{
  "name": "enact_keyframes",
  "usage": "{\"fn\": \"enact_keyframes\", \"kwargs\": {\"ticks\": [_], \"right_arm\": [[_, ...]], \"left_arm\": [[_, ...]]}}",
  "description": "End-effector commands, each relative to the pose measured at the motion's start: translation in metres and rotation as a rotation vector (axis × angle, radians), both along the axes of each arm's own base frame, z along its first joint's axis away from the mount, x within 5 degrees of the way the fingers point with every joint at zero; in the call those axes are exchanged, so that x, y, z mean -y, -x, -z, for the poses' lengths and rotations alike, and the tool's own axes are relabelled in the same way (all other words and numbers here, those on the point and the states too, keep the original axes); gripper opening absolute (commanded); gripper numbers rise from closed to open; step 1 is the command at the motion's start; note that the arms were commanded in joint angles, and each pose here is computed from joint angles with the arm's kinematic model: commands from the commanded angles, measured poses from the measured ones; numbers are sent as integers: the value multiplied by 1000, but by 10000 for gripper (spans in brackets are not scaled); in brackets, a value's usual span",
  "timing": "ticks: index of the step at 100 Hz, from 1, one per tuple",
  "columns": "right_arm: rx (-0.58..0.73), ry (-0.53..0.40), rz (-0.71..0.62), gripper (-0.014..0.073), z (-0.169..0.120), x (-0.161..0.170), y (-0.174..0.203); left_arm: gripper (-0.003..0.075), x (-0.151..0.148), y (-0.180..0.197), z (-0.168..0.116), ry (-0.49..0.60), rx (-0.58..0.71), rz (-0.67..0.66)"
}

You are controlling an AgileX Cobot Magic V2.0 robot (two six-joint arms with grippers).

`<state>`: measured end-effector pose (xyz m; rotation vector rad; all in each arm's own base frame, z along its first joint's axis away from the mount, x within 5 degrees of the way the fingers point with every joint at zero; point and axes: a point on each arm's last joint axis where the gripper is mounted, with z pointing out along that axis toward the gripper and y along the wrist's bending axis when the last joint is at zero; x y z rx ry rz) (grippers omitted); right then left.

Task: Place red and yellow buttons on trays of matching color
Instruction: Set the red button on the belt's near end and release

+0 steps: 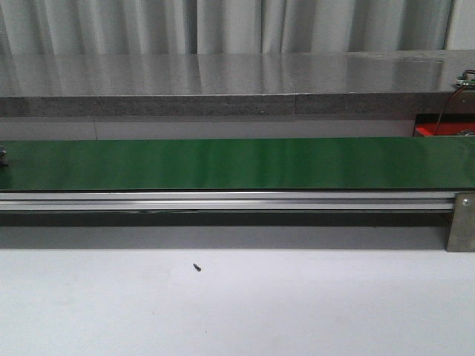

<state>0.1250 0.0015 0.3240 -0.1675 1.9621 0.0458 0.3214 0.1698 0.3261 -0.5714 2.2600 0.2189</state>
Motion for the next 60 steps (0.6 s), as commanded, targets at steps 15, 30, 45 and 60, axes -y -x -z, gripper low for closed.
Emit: {"fn": "enact_keyframes", "kwargs": {"ticks": [15,30,45,60], "right_arm": [[77,-1,24,-68,-13,1,-1],[77,-1,24,-68,-13,1,-1],[77,-1,24,-68,-13,1,-1],[77,-1,24,-68,-13,1,-1]], "left_arm": [[621,-43,0,7,-40,62,-100],[621,-57,-9,35,-12,18,-121],[621,-66,-17,57,-3,-6,-126],[621,-71,-23,75,5,-31,-125]]}}
